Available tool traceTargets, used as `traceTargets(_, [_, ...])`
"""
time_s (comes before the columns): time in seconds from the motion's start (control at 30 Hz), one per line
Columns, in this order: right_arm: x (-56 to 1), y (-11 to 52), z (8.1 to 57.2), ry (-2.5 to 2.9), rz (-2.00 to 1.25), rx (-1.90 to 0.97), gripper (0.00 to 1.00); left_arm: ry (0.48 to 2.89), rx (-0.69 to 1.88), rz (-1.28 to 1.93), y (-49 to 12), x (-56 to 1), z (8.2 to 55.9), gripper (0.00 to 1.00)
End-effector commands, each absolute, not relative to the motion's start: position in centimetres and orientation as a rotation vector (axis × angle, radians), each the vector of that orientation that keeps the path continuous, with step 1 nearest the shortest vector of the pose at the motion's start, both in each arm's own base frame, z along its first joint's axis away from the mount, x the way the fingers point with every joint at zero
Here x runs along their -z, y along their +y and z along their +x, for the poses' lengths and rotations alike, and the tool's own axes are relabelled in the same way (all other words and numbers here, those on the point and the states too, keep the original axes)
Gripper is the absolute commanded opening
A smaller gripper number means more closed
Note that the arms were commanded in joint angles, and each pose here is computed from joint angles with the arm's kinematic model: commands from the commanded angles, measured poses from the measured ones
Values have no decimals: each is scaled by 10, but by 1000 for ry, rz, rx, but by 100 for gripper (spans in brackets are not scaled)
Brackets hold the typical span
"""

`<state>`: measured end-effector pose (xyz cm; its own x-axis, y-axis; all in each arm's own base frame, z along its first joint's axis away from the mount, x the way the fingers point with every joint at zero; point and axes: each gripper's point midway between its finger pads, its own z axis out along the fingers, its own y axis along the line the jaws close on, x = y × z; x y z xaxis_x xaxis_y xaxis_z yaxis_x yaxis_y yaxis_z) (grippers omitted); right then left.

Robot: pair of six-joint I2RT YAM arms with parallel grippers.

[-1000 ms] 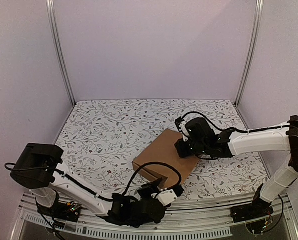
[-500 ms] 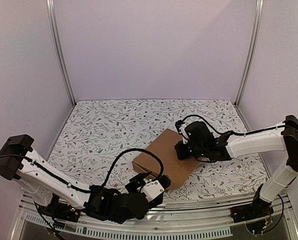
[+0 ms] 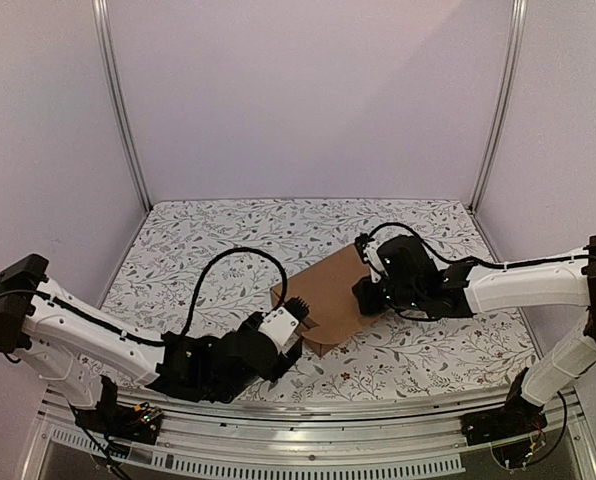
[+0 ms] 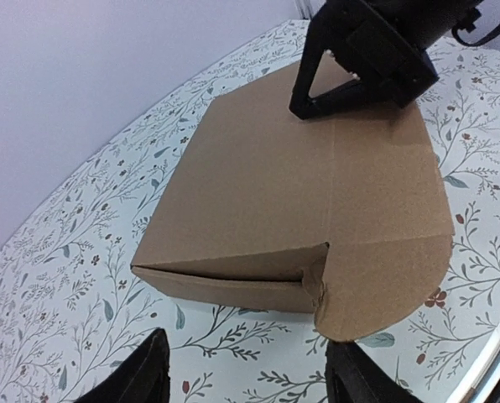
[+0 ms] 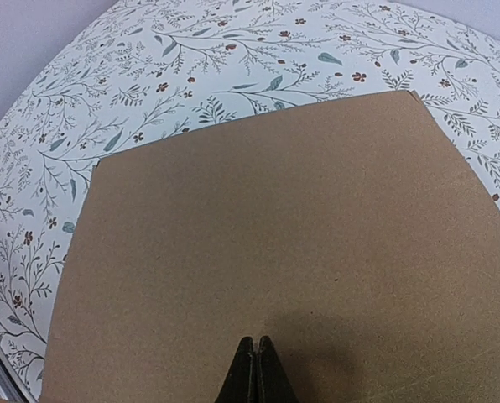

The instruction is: Fold the paper box

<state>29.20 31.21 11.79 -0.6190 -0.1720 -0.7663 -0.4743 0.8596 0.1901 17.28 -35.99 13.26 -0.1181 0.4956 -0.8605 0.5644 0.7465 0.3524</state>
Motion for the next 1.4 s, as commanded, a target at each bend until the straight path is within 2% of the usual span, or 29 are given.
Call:
traceTargets(0.0, [-140,310,293,2207,-483,-479,1,1807,188,746,-347,-141,184,62])
traceTargets(0.27, [-174,299,300,2144,-514,-385,6,1812,197,684,-323,-148,192,63])
traceTargets(0.4, [-190,279,311,2125,-491,-328,11,1820,189,647,-307,-151,194,64])
traceTargets(0.6, [-210,236,328,2137,-442,-265,39,1858,471,568,-313,-166,193,70])
traceTargets(0.8, [-207,210,344,2216,-394,-353,59,1916,764,494,-330,-170,202,77])
traceTargets(1.03, [-183,209,365,2320,-350,-541,64,1952,992,368,-337,-172,221,87])
traceTargets(1.2, [-165,216,380,2371,-325,-613,65,1962,1189,296,-343,-176,228,87])
traceTargets(1.37, [-155,219,389,2394,-314,-617,65,2078,1358,154,-346,-157,231,87])
